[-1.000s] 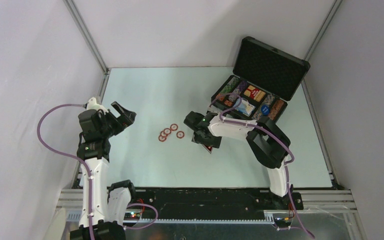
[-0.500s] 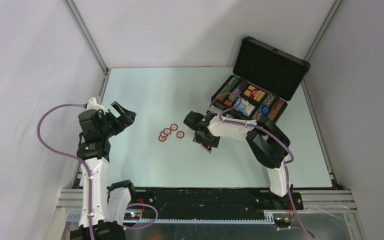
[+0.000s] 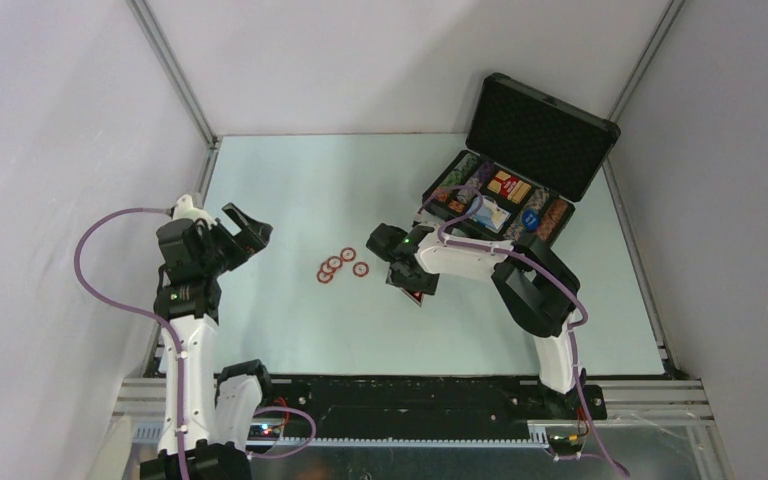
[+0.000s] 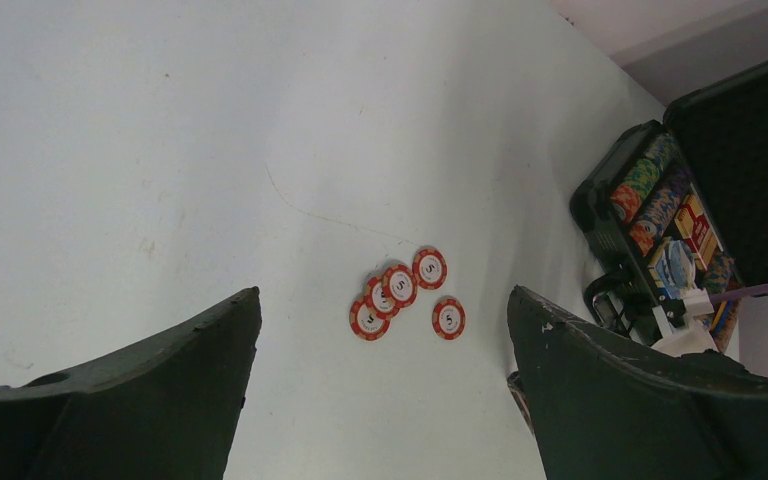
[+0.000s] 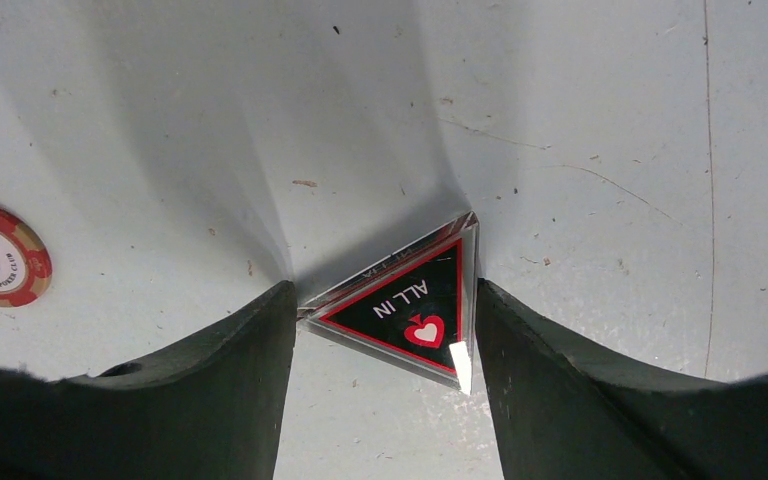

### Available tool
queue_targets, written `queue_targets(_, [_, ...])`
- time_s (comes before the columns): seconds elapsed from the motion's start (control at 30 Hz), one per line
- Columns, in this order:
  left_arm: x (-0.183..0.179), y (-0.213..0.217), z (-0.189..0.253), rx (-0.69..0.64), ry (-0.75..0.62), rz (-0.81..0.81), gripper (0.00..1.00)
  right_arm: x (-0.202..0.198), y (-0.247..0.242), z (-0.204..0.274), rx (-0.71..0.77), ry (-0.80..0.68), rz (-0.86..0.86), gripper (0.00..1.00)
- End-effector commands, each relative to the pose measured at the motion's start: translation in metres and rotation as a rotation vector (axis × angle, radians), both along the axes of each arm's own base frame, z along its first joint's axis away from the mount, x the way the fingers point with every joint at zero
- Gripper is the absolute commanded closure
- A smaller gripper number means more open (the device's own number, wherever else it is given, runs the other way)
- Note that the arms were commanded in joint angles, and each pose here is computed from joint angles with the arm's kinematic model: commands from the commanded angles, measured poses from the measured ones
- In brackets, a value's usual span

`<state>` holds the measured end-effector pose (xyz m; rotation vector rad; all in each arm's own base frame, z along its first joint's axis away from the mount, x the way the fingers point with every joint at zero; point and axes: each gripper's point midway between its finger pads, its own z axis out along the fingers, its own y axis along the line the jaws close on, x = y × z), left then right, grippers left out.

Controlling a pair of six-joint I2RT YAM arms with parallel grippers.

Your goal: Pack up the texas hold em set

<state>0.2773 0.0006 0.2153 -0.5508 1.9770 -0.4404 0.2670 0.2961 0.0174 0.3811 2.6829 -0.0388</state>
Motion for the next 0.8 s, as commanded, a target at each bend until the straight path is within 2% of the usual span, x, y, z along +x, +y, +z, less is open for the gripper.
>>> queue_targets(0.0, [0.002,0.0,0.009,0.005,-0.043,-0.008,0.03,0.0,-0.018,0.007,-0.063,-0.029,-0.006,0.33])
queue_targets(0.57, [0.002,0.0,0.009,0.006,-0.042,-0.006,0.03,0.024,-0.027,0.053,0.016,-0.105,0.003,0.33])
queue_targets(0.77, [0.002,0.0,0.009,0.006,-0.042,-0.006,0.03,0.05,-0.054,0.081,0.028,-0.169,-0.029,0.32])
